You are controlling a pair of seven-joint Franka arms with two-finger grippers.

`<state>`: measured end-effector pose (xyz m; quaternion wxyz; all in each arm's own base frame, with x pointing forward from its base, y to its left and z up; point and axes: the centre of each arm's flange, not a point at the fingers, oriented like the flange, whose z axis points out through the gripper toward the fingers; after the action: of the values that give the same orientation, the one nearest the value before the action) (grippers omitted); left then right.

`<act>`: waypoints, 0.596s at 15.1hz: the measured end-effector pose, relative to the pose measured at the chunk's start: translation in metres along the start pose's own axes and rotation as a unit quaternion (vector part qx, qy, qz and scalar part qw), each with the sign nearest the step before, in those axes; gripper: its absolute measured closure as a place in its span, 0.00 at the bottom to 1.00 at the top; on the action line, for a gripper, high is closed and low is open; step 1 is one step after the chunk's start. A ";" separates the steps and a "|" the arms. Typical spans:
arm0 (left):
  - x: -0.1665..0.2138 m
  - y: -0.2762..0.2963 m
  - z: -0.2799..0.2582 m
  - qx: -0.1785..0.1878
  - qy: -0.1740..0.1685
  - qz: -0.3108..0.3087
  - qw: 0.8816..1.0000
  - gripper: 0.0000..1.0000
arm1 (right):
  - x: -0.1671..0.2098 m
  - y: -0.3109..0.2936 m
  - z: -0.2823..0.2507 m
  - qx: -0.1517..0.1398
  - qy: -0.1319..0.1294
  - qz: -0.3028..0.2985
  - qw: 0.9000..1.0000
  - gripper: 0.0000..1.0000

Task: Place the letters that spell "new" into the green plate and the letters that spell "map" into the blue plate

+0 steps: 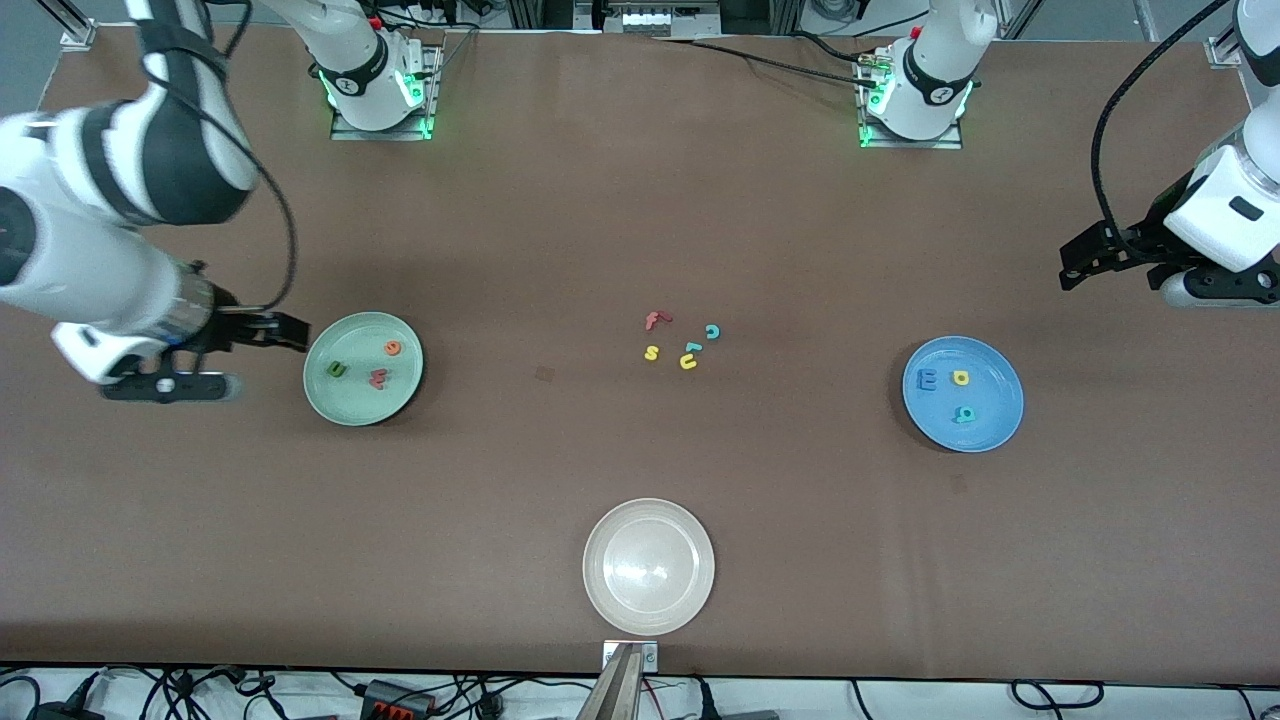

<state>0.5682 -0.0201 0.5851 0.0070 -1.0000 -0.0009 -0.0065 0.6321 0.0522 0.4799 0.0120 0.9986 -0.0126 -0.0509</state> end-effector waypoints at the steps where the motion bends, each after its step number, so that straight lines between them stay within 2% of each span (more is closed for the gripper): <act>1: 0.000 0.001 0.000 -0.006 0.001 0.002 1.000 0.00 | 0.000 0.017 -0.018 0.004 -0.001 0.012 1.000 0.00; 3: 0.001 0.002 0.001 -0.020 0.000 0.001 1.000 0.00 | -0.006 0.044 -0.057 0.007 0.002 0.030 1.000 0.00; 6: 0.001 -0.001 0.001 -0.022 0.001 -0.002 1.000 0.00 | -0.026 0.087 -0.114 0.005 0.034 0.066 0.997 0.00; 9: 0.001 -0.002 0.001 -0.022 0.001 -0.002 1.000 0.00 | -0.054 0.121 -0.157 0.008 0.069 0.069 0.995 0.00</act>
<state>0.5696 -0.0182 0.5843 -0.0153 -0.9998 -0.0033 -0.0076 0.5916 -0.0636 0.6447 0.0083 0.9965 -0.0805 0.0191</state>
